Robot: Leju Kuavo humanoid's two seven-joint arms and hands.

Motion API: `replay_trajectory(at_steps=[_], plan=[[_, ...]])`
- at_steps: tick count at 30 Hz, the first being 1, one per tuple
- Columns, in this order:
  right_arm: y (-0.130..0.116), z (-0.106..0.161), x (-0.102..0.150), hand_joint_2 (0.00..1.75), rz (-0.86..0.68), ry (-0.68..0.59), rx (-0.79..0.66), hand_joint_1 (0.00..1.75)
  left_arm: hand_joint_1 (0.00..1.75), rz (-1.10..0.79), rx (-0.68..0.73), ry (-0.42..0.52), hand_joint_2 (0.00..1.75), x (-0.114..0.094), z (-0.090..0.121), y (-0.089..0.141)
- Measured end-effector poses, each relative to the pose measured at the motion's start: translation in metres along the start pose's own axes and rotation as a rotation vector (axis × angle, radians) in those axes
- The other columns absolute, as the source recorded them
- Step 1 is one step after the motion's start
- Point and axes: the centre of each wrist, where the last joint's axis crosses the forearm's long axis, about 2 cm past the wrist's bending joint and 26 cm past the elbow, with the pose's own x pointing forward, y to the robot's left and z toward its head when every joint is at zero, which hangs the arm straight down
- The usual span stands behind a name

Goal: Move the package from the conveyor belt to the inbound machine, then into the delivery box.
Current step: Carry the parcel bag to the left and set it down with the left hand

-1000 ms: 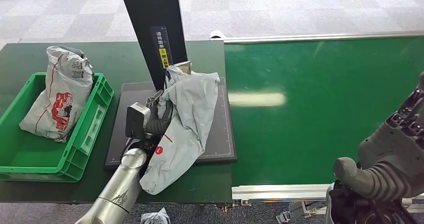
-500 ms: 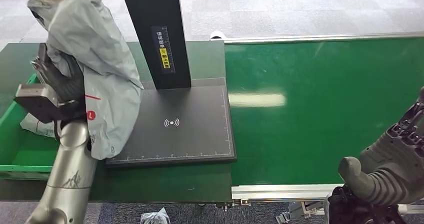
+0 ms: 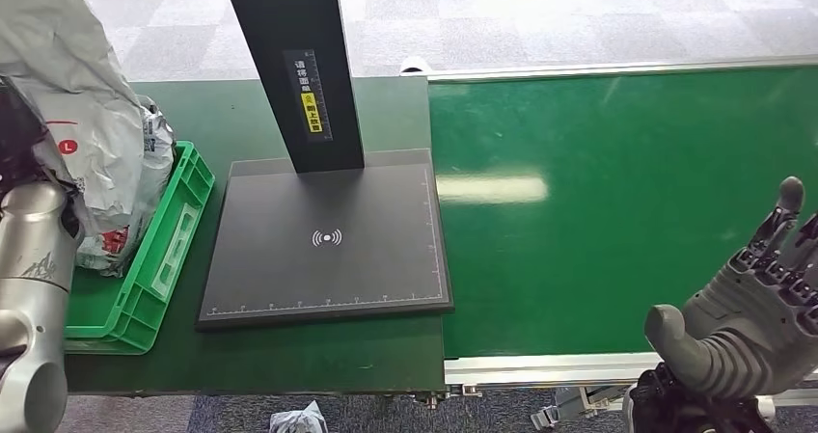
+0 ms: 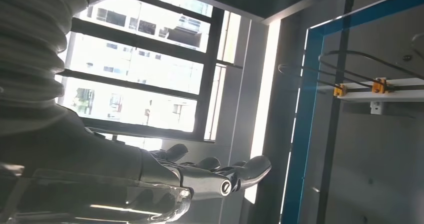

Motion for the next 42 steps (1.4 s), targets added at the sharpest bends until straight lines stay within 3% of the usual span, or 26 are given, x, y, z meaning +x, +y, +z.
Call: replay_trajectory(at_steps=[5, 11, 12, 15, 16, 22, 30, 38, 42], plan=[[-0.001, 0.007, 0.000, 1.75, 0.005, 0.034, -0.006, 0.00, 1.75, -0.220, -0.068, 0.096, 1.75, -0.035, 0.004, 0.020], [-0.001, 0.014, 0.001, 1.75, 0.017, 0.066, -0.011, 0.00, 1.71, -0.312, -0.123, 0.201, 1.75, -0.054, 0.010, 0.032], [-0.001, 0.017, 0.001, 1.75, 0.020, 0.076, -0.013, 0.00, 1.41, -0.327, -0.144, 0.236, 1.75, -0.058, 0.011, 0.034], [-0.002, 0.027, 0.003, 1.75, 0.021, 0.110, -0.021, 0.00, 0.13, -0.354, -0.216, 0.340, 1.75, -0.070, 0.017, 0.041], [-0.003, 0.030, 0.004, 1.75, 0.020, 0.122, -0.025, 0.00, 0.00, -0.355, -0.236, 0.364, 1.75, -0.074, 0.020, 0.044], [-0.005, 0.043, 0.006, 1.75, 0.017, 0.178, -0.038, 0.00, 0.00, -0.288, -0.286, 0.417, 1.75, -0.094, 0.035, 0.058], [-0.007, 0.046, 0.005, 1.75, 0.015, 0.194, -0.038, 0.00, 0.00, -0.271, -0.255, 0.406, 1.75, -0.101, 0.039, 0.066], [-0.008, 0.051, 0.003, 1.75, 0.025, 0.241, -0.045, 0.00, 0.00, -0.219, -0.125, 0.290, 1.75, -0.097, 0.035, 0.070], [-0.007, 0.051, -0.001, 1.75, 0.048, 0.279, -0.047, 0.00, 0.00, -0.052, -0.064, 0.056, 0.00, -0.074, 0.040, 0.054]])
